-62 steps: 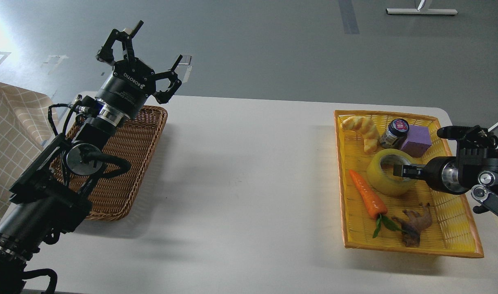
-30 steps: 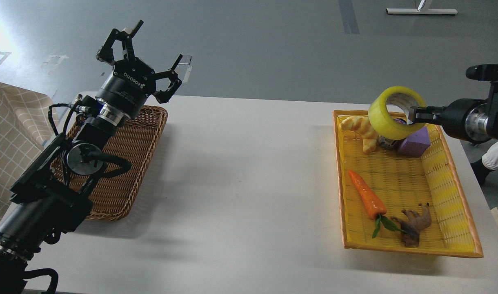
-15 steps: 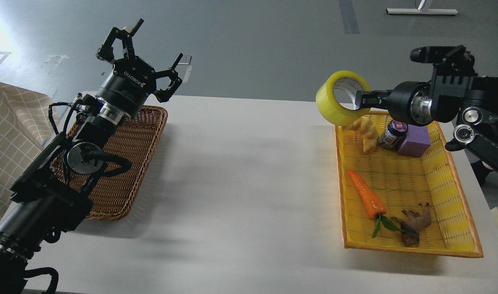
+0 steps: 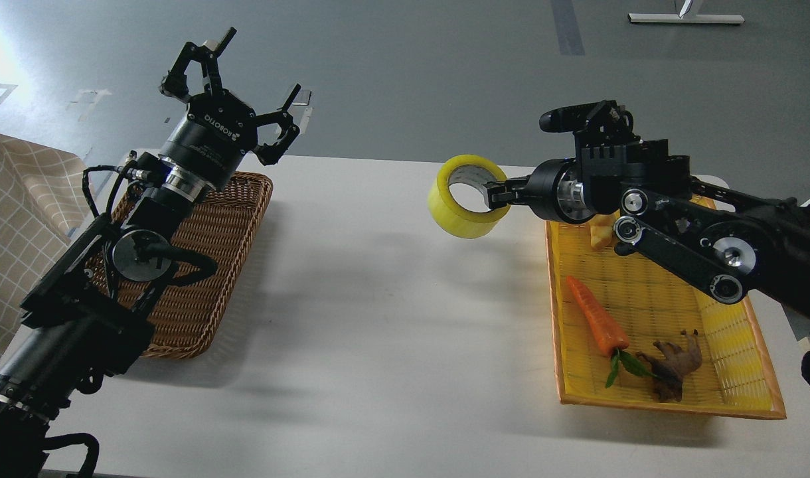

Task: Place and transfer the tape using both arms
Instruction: 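Carry the tape roll out of the tray toward the table center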

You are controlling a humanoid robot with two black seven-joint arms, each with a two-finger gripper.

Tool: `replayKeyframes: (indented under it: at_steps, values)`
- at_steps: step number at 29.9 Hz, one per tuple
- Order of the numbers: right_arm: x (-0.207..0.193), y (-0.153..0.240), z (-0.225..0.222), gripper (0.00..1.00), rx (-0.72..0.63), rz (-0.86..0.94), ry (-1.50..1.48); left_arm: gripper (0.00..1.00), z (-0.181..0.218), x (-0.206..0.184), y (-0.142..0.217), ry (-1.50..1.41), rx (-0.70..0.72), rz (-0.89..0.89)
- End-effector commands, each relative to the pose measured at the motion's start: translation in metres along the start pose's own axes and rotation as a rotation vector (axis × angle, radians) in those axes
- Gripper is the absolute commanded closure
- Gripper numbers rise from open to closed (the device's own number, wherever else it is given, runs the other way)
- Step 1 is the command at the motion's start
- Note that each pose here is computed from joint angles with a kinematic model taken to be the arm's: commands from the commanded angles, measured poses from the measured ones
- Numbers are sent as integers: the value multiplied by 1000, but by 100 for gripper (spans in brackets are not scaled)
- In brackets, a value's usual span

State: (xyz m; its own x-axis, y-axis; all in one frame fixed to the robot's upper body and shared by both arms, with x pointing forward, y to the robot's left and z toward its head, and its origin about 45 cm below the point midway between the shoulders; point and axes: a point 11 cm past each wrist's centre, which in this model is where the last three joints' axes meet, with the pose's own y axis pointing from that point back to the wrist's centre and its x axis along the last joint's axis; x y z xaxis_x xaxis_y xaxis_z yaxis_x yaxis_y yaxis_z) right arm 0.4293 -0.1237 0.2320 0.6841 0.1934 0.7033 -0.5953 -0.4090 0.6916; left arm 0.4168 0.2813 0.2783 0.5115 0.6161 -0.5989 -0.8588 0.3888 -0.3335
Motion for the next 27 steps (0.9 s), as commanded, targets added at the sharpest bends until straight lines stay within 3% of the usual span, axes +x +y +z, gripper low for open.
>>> replayKeyframes:
  at_steps: [1,12,27]
  values:
    - [-9,-17,-22,100,21,-34,15,2,1,-2,-2,1,-3,-5]
    - [-40,-48,-75,100,70,-119,72,2,2,-2,-3,1,-6,-6]
    - [-49,-57,-47,100,-22,-149,75,2,3,-3,-3,4,-10,-8]
